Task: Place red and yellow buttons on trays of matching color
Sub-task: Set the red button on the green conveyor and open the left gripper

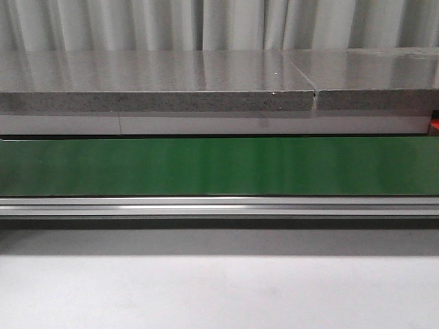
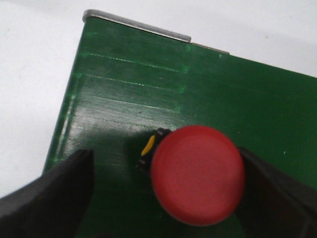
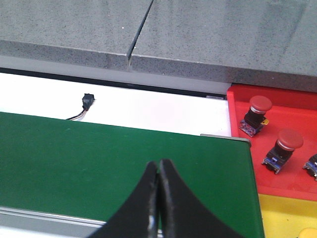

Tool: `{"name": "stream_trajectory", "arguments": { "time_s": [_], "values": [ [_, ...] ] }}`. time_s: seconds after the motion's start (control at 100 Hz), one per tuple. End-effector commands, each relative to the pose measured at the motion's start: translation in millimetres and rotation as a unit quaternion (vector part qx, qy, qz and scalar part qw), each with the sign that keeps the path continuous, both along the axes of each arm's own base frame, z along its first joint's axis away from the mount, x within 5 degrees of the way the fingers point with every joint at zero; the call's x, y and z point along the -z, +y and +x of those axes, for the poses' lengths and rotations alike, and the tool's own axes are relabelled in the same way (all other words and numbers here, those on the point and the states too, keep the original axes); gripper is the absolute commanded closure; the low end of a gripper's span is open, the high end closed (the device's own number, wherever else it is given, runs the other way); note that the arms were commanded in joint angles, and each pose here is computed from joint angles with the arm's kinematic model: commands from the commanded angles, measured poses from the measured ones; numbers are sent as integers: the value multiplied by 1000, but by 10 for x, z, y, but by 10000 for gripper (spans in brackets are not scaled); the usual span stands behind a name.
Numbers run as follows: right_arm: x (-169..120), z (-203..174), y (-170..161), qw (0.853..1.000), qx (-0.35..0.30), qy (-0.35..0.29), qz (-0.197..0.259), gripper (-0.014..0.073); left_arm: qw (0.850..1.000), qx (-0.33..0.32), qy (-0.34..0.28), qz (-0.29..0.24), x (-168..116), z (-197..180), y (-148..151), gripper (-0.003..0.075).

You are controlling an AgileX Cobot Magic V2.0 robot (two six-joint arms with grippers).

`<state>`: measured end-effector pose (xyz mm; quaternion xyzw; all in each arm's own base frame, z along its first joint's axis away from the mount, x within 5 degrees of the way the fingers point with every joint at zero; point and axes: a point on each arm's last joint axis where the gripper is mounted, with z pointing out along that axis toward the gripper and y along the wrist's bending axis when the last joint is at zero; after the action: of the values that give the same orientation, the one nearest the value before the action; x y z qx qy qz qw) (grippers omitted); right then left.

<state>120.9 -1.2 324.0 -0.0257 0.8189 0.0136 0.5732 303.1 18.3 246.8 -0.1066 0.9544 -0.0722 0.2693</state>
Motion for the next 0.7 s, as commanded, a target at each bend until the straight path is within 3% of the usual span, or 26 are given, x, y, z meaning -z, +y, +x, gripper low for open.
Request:
{"name": "stream_trajectory", "arguments": {
  "time_s": [0.0, 0.27, 0.51, 0.69],
  "values": [
    [-176, 4, -15, 999, 10, -49, -4, 662, 999, -1, -41, -1, -204, 31, -16, 73],
    [-176, 4, -15, 999, 10, -49, -4, 662, 998, 9, -61, -3, -514, 99, -26, 78],
    [-176, 4, -15, 999, 10, -49, -4, 662, 993, 12, -116, 3, -896, 202, -19, 78],
    [-176, 4, -15, 999, 10, -49, -4, 662, 988, 0, -149, 30, -1061, 245, 106, 78]
  ]
}}
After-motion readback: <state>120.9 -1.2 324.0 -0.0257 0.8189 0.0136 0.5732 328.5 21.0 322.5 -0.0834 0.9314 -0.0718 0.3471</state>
